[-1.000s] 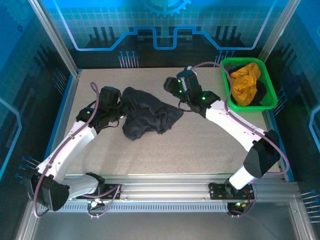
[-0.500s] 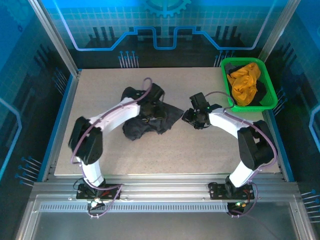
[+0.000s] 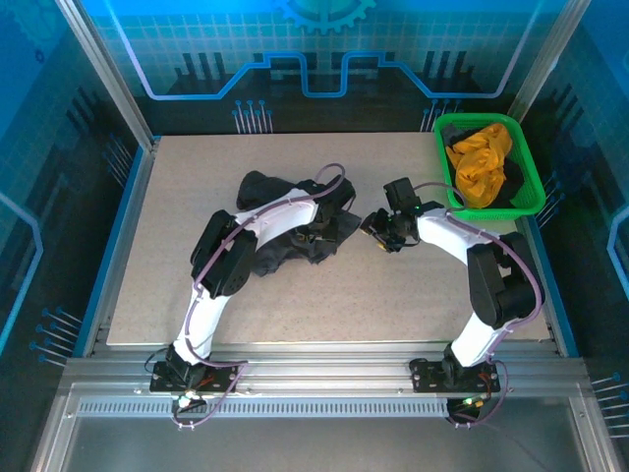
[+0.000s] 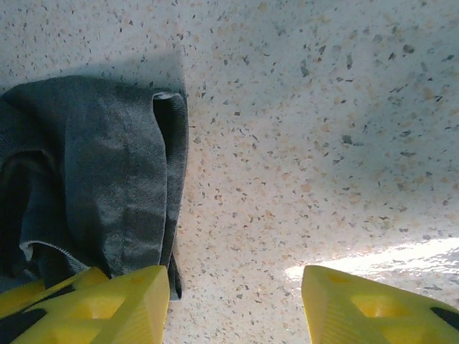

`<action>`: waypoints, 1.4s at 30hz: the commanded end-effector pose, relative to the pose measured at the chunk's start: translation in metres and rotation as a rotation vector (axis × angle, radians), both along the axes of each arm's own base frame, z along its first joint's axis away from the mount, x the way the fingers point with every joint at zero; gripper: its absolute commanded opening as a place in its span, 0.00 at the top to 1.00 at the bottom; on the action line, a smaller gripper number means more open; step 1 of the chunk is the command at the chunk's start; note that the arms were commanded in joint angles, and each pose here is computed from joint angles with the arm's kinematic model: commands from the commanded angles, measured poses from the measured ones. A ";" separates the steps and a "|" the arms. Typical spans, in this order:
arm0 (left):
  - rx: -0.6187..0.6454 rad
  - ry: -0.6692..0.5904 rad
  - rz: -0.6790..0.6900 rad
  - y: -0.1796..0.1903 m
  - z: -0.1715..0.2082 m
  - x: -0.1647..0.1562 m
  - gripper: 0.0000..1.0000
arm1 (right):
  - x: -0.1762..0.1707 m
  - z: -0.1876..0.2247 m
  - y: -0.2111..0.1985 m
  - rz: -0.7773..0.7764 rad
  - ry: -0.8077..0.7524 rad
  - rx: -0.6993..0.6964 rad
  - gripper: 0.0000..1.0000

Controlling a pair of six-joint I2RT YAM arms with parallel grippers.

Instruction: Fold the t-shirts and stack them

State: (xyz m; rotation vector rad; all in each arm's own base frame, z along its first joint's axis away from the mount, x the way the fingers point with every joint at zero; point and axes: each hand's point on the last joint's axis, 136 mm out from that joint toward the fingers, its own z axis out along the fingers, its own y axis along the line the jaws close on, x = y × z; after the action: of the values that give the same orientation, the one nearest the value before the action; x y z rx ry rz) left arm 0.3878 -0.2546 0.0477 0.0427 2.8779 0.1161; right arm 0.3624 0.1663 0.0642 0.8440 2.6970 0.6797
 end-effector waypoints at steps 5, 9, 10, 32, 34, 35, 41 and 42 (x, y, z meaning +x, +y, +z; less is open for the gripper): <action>0.128 0.010 -0.071 0.023 -0.006 -0.007 0.50 | 0.006 -0.004 0.016 0.010 0.040 0.049 0.48; 0.164 -0.024 -0.102 0.031 -0.007 -0.005 0.88 | 0.005 -0.011 0.022 0.007 0.058 0.060 0.48; 0.165 -0.042 -0.101 0.033 -0.004 -0.003 0.95 | 0.005 -0.011 0.023 0.007 0.060 0.065 0.48; -0.589 -0.071 0.141 0.062 0.080 -0.014 0.71 | -0.017 0.004 0.127 0.119 0.035 0.128 0.42; -0.546 -0.063 0.165 0.072 0.072 -0.020 0.64 | -0.021 0.005 0.124 0.110 0.040 0.114 0.43; -0.518 -0.066 0.179 0.079 0.069 -0.023 0.63 | -0.023 0.005 0.121 0.105 0.041 0.106 0.43; -0.331 -0.081 0.096 0.103 0.065 -0.049 0.50 | -0.032 0.002 0.113 0.117 0.049 0.073 0.46; -0.305 -0.074 0.064 0.102 0.063 -0.055 0.49 | -0.033 0.001 0.112 0.118 0.050 0.069 0.46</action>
State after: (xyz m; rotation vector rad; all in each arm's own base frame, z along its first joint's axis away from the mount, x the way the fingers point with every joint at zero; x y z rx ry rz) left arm 0.3502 -0.1596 0.1067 -0.2547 2.7761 -0.4243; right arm 0.3382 0.2823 0.0599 0.7371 2.7952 0.8181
